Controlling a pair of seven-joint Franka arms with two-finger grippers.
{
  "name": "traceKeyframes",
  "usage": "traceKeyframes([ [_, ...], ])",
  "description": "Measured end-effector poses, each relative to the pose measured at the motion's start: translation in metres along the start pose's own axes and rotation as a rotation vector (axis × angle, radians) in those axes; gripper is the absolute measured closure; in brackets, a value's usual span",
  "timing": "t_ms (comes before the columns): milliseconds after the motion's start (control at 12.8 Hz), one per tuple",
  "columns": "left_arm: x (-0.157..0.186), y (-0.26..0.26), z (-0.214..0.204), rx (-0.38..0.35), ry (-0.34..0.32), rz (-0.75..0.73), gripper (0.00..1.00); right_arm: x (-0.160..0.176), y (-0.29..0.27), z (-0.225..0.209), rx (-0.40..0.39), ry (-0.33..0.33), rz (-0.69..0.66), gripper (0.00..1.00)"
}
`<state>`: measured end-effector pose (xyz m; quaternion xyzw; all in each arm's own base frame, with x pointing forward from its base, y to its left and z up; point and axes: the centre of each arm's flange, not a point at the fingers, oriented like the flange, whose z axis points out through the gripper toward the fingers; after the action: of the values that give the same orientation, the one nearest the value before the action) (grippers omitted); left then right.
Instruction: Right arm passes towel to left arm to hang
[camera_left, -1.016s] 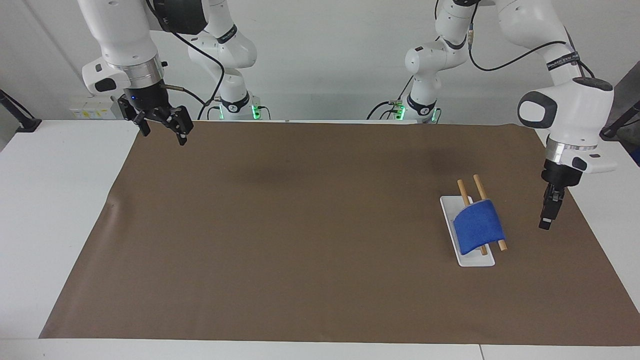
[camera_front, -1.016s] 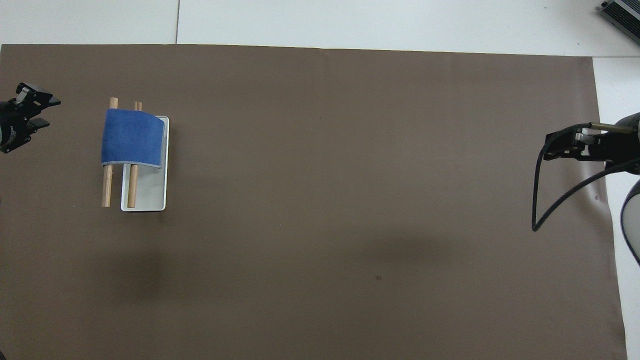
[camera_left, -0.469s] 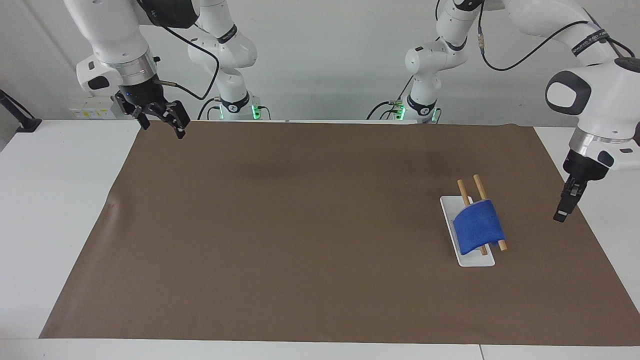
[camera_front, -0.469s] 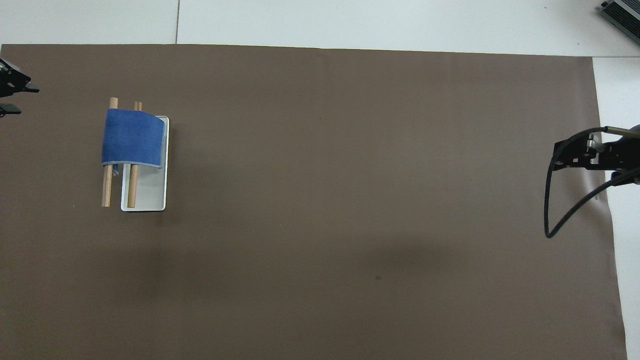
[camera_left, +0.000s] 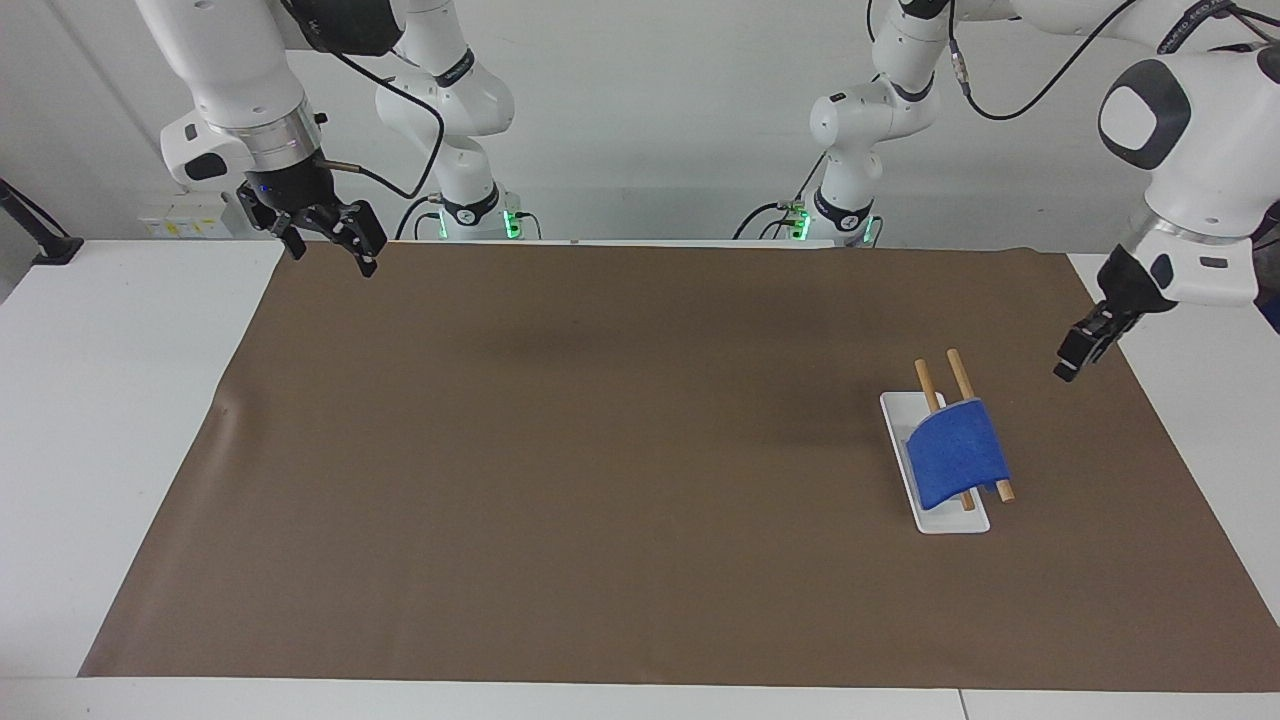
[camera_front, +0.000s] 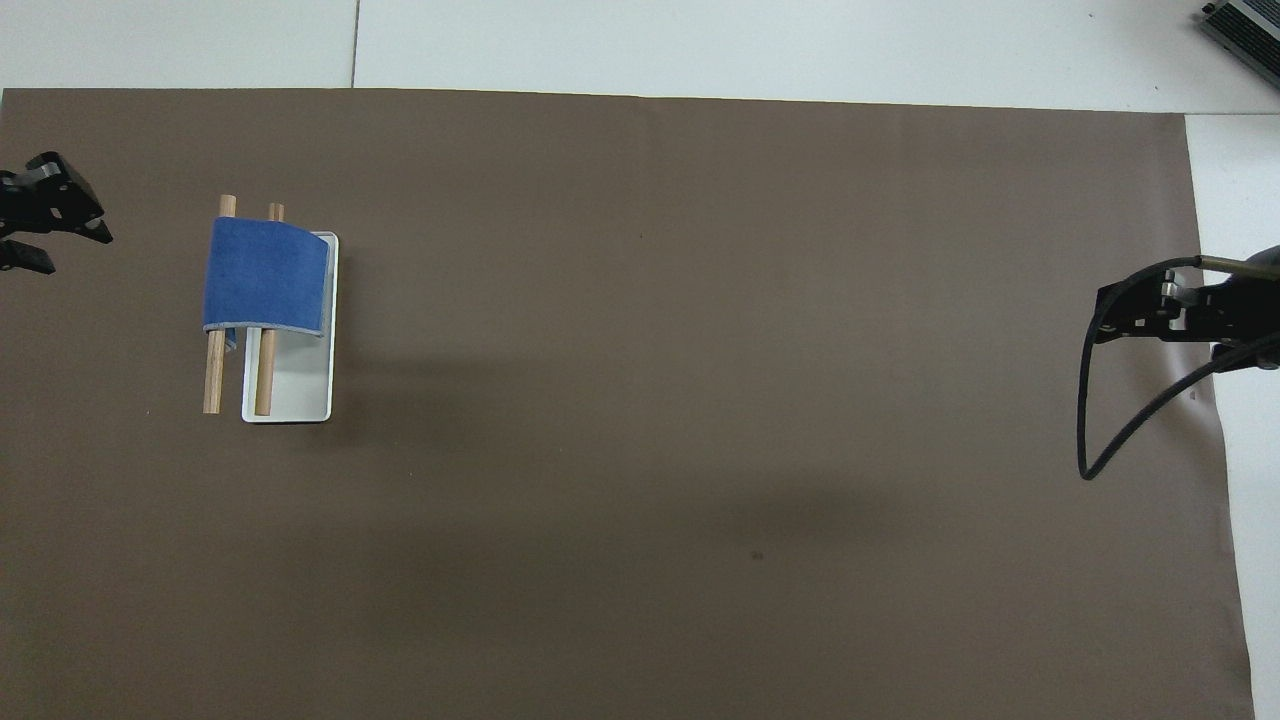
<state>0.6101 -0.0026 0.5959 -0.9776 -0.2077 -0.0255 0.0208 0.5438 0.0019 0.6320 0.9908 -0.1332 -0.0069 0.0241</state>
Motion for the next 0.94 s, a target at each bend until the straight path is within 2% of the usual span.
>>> traceKeyframes([
  [156, -0.027, 0.024, -0.013, 0.064, -0.061, 0.147, 0.45, 0.002, 0.006, 0.001, 0.000, -0.003, 0.012, 0.00],
  [391, -0.050, 0.049, -0.020, 0.082, -0.103, 0.258, 0.46, 0.003, 0.010, 0.002, 0.000, -0.004, 0.004, 0.00],
  [703, -0.073, 0.080, -0.028, 0.081, -0.099, 0.331, 0.45, 0.002, 0.008, 0.002, 0.014, -0.007, -0.091, 0.00],
  [938, -0.056, 0.052, -0.034, 0.086, -0.085, 0.307, 0.46, 0.002, 0.007, 0.002, 0.039, -0.013, -0.098, 0.00],
])
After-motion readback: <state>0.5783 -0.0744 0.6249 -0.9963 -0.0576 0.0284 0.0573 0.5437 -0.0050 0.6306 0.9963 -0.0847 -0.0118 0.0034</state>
